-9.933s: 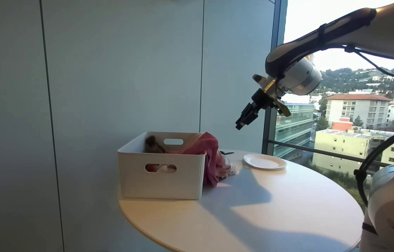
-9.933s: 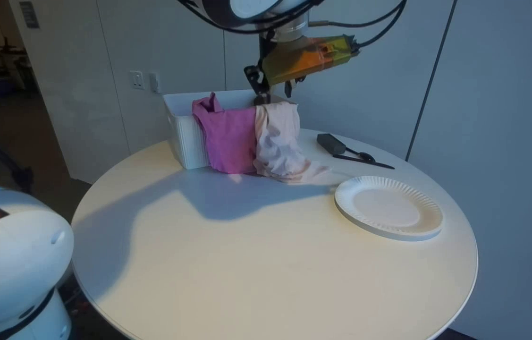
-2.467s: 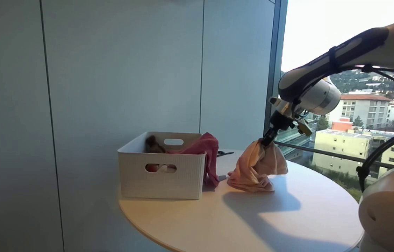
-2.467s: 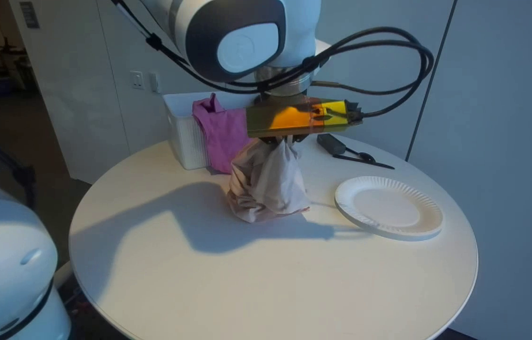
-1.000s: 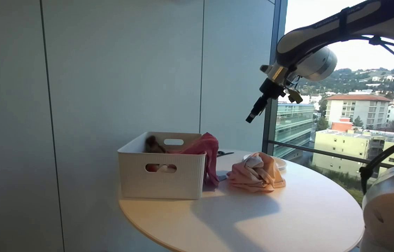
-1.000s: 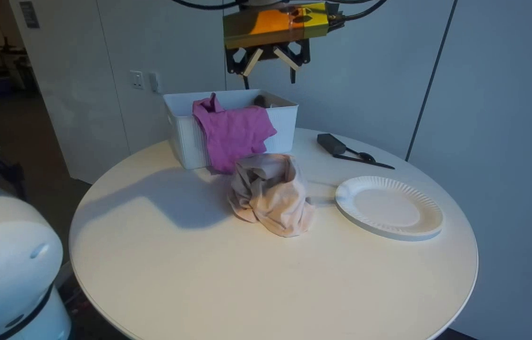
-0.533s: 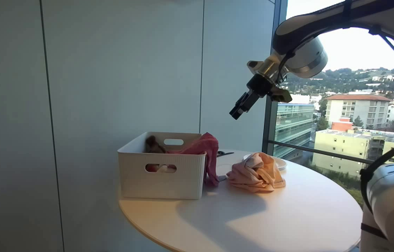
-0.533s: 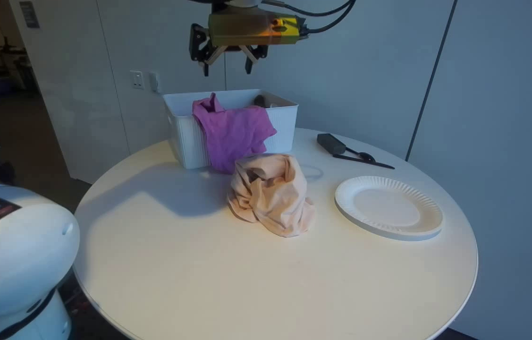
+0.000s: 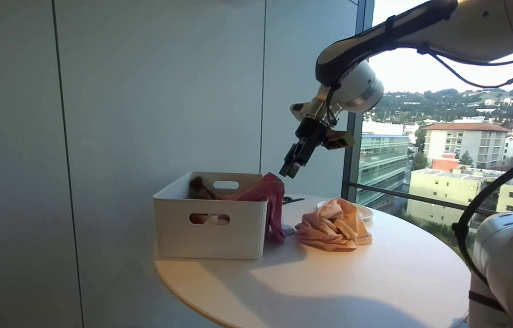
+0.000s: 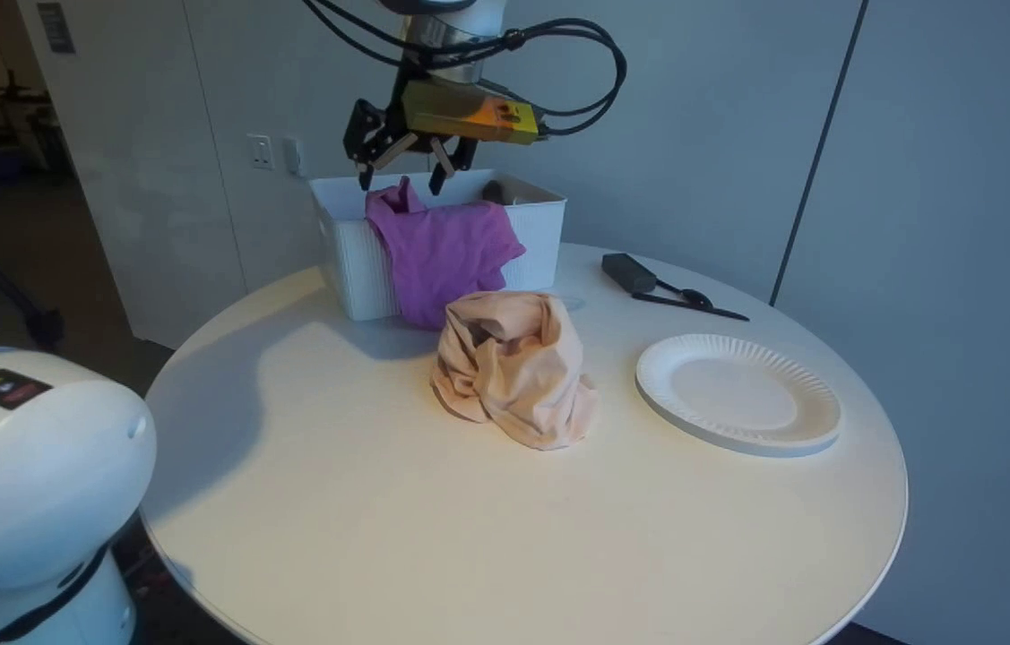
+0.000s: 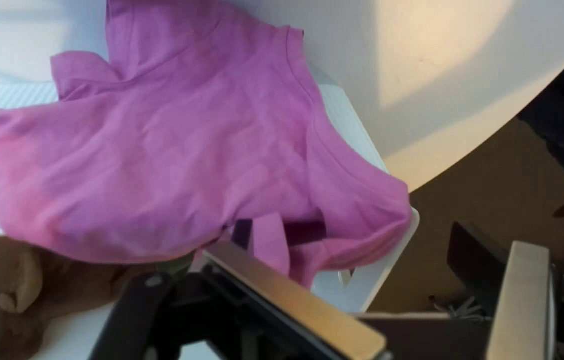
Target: Move the clothes from the box and place them on the table
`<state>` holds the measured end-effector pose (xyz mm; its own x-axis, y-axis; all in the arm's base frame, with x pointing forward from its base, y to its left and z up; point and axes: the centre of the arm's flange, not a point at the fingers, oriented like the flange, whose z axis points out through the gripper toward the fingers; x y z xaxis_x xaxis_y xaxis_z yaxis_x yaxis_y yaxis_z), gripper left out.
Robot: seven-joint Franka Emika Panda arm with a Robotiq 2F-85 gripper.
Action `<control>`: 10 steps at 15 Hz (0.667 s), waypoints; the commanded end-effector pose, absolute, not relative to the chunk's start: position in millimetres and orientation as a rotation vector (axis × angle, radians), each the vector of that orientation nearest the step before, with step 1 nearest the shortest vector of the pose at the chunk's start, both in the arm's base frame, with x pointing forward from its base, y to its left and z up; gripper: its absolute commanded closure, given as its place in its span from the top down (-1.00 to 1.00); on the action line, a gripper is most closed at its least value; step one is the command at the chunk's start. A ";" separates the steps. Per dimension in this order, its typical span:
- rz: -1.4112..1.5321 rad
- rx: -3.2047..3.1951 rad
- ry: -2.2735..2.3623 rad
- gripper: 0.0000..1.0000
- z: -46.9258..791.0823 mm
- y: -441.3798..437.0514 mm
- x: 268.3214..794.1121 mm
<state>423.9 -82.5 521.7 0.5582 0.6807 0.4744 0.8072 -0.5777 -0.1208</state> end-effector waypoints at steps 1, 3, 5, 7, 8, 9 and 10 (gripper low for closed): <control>-0.376 -2.486 -1.263 1.00 508.9 -77.3 456.0; -0.313 -2.475 -1.271 1.00 495.8 -72.0 465.4; -0.277 -2.455 -1.275 1.00 486.5 -67.8 471.8; -0.283 -2.407 -1.303 1.00 479.4 -65.2 475.7; -0.278 -2.403 -1.316 1.00 477.6 -62.1 476.9; -0.277 -2.392 -1.329 1.00 476.0 -59.8 478.5; -0.273 -2.391 -1.339 1.00 474.3 -57.4 479.8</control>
